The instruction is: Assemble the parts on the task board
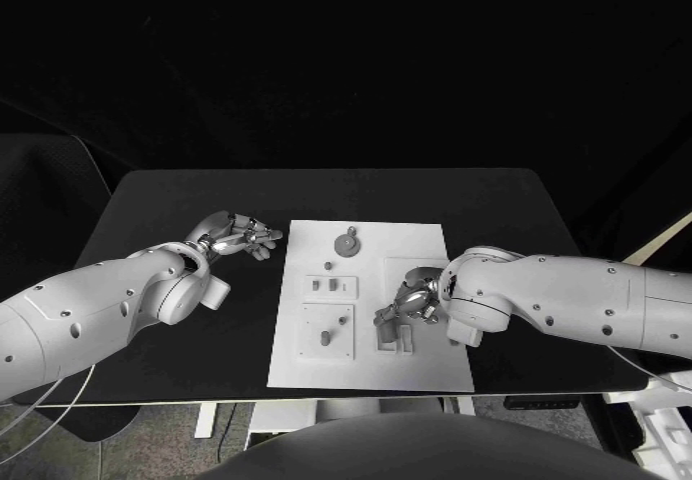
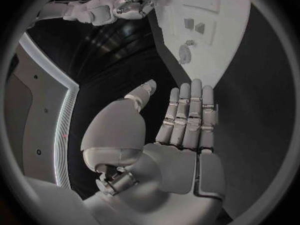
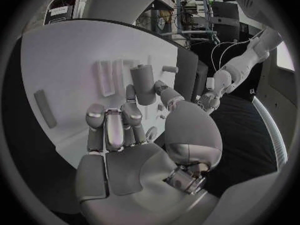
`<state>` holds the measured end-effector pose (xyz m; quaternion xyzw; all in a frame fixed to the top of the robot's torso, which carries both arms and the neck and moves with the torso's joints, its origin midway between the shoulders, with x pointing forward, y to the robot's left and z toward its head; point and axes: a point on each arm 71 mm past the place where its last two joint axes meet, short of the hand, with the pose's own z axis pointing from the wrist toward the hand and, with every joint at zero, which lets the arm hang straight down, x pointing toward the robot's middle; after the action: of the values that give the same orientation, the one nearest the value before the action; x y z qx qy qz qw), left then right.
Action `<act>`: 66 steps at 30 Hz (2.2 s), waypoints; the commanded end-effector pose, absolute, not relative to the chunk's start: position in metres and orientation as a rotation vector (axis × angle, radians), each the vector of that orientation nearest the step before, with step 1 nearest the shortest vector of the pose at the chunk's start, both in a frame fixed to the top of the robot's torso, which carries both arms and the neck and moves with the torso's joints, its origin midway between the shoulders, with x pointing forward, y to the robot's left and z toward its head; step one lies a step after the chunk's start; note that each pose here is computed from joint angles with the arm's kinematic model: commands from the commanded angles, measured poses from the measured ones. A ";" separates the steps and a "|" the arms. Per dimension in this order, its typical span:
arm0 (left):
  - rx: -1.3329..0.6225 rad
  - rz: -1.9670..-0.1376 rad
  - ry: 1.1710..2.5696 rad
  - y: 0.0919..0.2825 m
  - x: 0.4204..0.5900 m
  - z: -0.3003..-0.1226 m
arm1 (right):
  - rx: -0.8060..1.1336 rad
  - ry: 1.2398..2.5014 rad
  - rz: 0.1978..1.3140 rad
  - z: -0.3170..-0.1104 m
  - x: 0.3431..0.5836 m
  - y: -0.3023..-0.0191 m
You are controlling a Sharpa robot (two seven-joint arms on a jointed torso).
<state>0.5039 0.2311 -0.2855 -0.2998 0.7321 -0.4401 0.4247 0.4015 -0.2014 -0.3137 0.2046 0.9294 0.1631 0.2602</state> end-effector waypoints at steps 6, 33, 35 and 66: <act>-0.754 -1.105 1.827 0.230 0.504 -0.284 | 0.516 2.562 0.431 -0.316 0.399 -0.201; -0.757 -1.097 1.824 0.233 0.505 -0.282 | 0.459 2.603 0.405 -0.323 0.400 -0.199; -0.757 -1.099 1.824 0.233 0.504 -0.282 | 0.456 2.600 0.401 -0.324 0.401 -0.198; -0.758 -1.095 1.824 0.234 0.505 -0.282 | 0.390 2.673 0.363 -0.335 0.397 -0.202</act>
<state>0.5044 0.2349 -0.2832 -0.3025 0.7332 -0.4352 0.4260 0.4028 -0.2016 -0.3286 0.1574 0.9518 0.1417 0.2218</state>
